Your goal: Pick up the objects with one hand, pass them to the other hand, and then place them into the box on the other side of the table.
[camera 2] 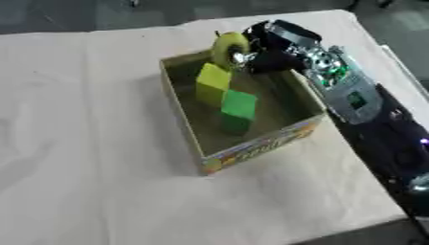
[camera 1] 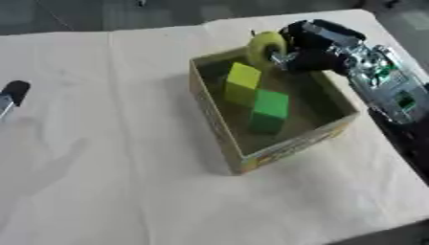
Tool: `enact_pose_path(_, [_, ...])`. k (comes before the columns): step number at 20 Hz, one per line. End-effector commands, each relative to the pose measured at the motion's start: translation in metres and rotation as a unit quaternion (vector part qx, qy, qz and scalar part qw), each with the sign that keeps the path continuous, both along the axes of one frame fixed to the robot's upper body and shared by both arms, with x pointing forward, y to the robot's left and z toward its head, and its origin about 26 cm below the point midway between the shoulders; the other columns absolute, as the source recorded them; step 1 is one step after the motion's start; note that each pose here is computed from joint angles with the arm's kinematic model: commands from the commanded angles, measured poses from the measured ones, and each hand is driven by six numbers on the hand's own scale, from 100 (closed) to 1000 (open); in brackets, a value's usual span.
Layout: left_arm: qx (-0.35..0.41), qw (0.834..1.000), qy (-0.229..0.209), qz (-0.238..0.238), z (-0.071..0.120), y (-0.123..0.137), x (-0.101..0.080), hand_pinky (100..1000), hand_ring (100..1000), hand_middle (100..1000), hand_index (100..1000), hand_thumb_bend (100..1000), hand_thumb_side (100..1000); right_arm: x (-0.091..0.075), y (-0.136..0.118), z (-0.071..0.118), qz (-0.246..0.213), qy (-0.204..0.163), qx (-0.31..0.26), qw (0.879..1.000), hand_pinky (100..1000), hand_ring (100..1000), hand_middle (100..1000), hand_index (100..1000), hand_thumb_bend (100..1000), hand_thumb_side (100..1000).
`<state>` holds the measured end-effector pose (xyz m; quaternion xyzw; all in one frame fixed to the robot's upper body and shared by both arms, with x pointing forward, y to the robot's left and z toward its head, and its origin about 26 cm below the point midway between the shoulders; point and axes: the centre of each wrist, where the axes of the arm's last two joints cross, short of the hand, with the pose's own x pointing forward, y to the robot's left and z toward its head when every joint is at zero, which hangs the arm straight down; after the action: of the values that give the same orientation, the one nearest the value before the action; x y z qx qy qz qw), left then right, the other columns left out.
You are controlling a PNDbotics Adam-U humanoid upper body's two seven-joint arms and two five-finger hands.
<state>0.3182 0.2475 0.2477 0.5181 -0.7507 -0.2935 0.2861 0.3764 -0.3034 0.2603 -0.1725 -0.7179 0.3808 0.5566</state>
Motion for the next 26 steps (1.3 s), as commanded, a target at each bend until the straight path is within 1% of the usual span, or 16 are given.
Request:
enact_pose_path(1, [0.007,1.0,-0.021,0.003,0.011,0.005,-0.004,806,711,639,813,543,639,-0.002,-0.012,0.01,-0.012,-0.012,-0.029,0.999,897,684,667,696,157,277])
enact_pose_path(5, [0.002,1.0,-0.022,0.0,0.01,0.005,-0.004,806,711,638,813,539,637,-0.002,-0.017,0.008,-0.011,-0.006,-0.039,0.999,903,702,704,741,226,296])
enact_pose_path(6, [0.001,1.0,-0.022,0.0,0.01,0.005,-0.004,805,710,637,812,541,621,-0.002,-0.018,0.008,-0.011,-0.006,-0.039,0.999,908,711,722,764,247,296])
enact_pose_path(8, [0.001,1.0,-0.021,-0.001,0.01,0.005,-0.004,804,709,637,812,539,623,-0.002,-0.02,0.009,-0.016,-0.009,-0.037,0.999,922,736,769,821,288,318])
enact_pose_path(10, [0.0,1.0,-0.021,-0.001,0.01,0.005,-0.004,805,709,637,812,537,627,-0.003,-0.021,0.01,-0.019,-0.011,-0.036,0.999,929,747,790,849,304,337])
enact_pose_path(11, [0.0,1.0,-0.021,-0.001,0.011,0.005,-0.004,808,709,637,812,536,627,-0.003,-0.022,0.011,-0.021,-0.013,-0.033,0.999,929,744,788,847,300,336])
enact_pose_path(12, [0.0,1.0,-0.022,-0.001,0.011,0.005,-0.004,809,709,636,812,537,628,-0.003,-0.022,0.012,-0.023,-0.015,-0.027,0.999,929,741,786,845,287,357])
enact_pose_path(13, [0.0,1.0,-0.022,-0.001,0.011,0.005,-0.004,810,709,636,812,536,625,-0.004,-0.022,0.013,-0.024,-0.019,-0.019,0.999,930,738,784,844,285,337])
enact_pose_path(14, [-0.001,1.0,-0.023,0.0,0.011,0.005,-0.004,810,708,635,811,535,624,-0.005,-0.023,0.016,-0.026,-0.025,-0.01,0.999,931,736,784,844,271,346])
enact_pose_path(16, [-0.006,1.0,-0.026,0.003,0.011,0.006,-0.005,810,706,632,810,533,622,-0.009,-0.023,0.022,-0.027,-0.043,0.022,0.998,937,730,786,848,195,406])
enact_pose_path(17, [-0.011,1.0,-0.029,0.006,0.011,0.007,-0.005,810,703,629,809,531,619,-0.011,-0.023,0.026,-0.026,-0.054,0.044,0.997,943,724,787,852,135,460])
enact_pose_path(18, [-0.016,0.999,-0.033,0.01,0.011,0.008,-0.005,809,700,625,807,529,621,-0.013,-0.023,0.03,-0.024,-0.065,0.068,0.995,952,722,785,856,107,497])
enact_pose_path(20, [-0.031,0.999,-0.041,0.017,0.012,0.01,-0.006,807,693,618,803,520,633,-0.017,-0.026,0.035,-0.019,-0.082,0.12,0.989,962,722,789,869,133,499])
enact_pose_path(21, [-0.04,0.998,-0.046,0.021,0.012,0.011,-0.006,805,689,614,801,518,633,-0.019,-0.028,0.037,-0.017,-0.089,0.144,0.985,960,719,792,872,126,570])
enact_pose_path(22, [-0.051,0.997,-0.05,0.025,0.012,0.013,-0.007,802,683,607,797,509,641,-0.021,-0.029,0.038,-0.015,-0.097,0.165,0.981,958,718,794,874,149,478])
enact_pose_path(26, [-0.1,0.992,-0.07,0.043,0.011,0.022,-0.008,799,671,595,791,476,666,-0.027,-0.032,0.044,-0.002,-0.128,0.221,0.967,951,719,822,883,191,420])
